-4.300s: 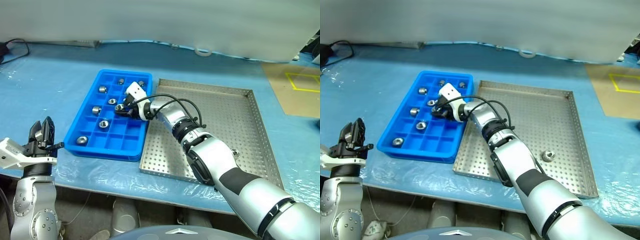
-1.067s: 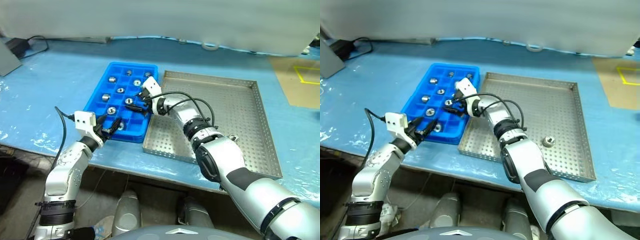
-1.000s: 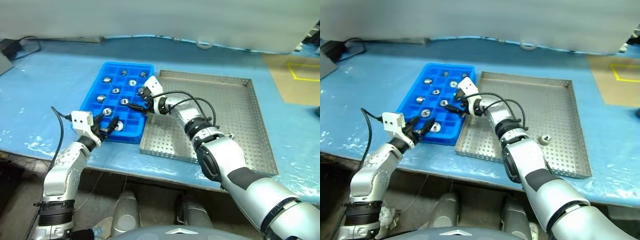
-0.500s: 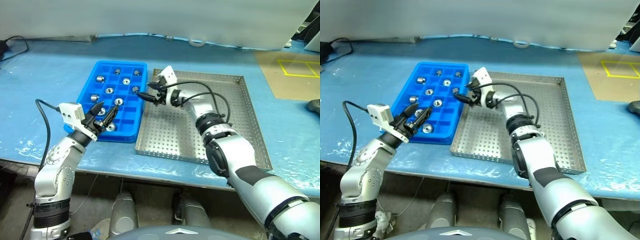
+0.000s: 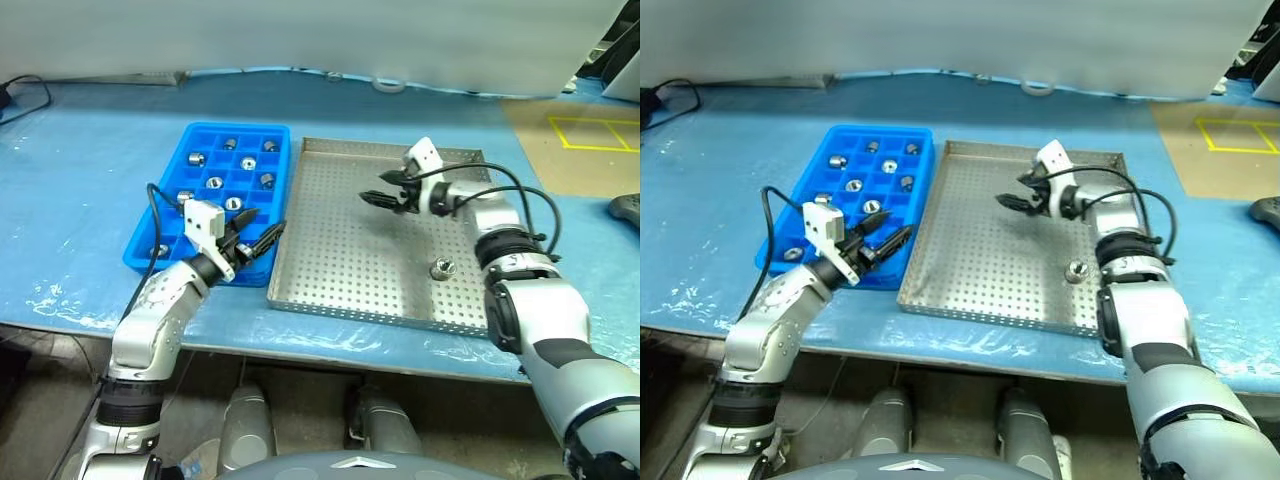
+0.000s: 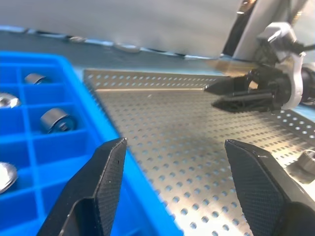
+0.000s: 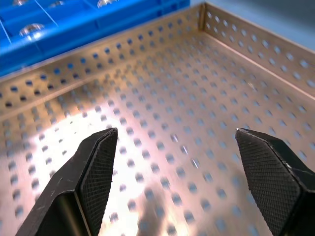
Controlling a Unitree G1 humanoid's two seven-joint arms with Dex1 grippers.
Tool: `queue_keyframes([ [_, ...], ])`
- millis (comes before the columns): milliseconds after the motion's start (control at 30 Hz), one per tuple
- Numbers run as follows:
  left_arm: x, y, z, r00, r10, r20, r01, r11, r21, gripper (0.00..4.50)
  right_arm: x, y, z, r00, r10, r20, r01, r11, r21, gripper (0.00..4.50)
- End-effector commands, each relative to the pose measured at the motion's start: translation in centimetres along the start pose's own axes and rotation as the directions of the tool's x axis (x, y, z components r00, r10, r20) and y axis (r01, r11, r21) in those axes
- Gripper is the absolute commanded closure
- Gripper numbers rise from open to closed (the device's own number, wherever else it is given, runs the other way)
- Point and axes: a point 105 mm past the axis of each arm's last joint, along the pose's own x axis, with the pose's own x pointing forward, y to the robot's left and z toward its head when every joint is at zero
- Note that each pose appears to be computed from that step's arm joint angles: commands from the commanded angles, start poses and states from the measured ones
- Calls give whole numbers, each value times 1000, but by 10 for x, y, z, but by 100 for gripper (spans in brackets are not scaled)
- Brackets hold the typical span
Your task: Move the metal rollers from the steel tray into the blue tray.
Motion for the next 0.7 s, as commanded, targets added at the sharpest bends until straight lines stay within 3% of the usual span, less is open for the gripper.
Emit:
queue_keyframes([
  [33, 6, -3, 5, 999, -35, 20, 35, 999, 31, 101, -17, -3, -1, 999, 39, -34, -40, 998, -49, 53],
  [700, 15, -13, -6, 994, -105, -7, 105, 994, 0, 101, -91, 13, -80, 919, 197, -342, -186, 980, 64, 53],
])
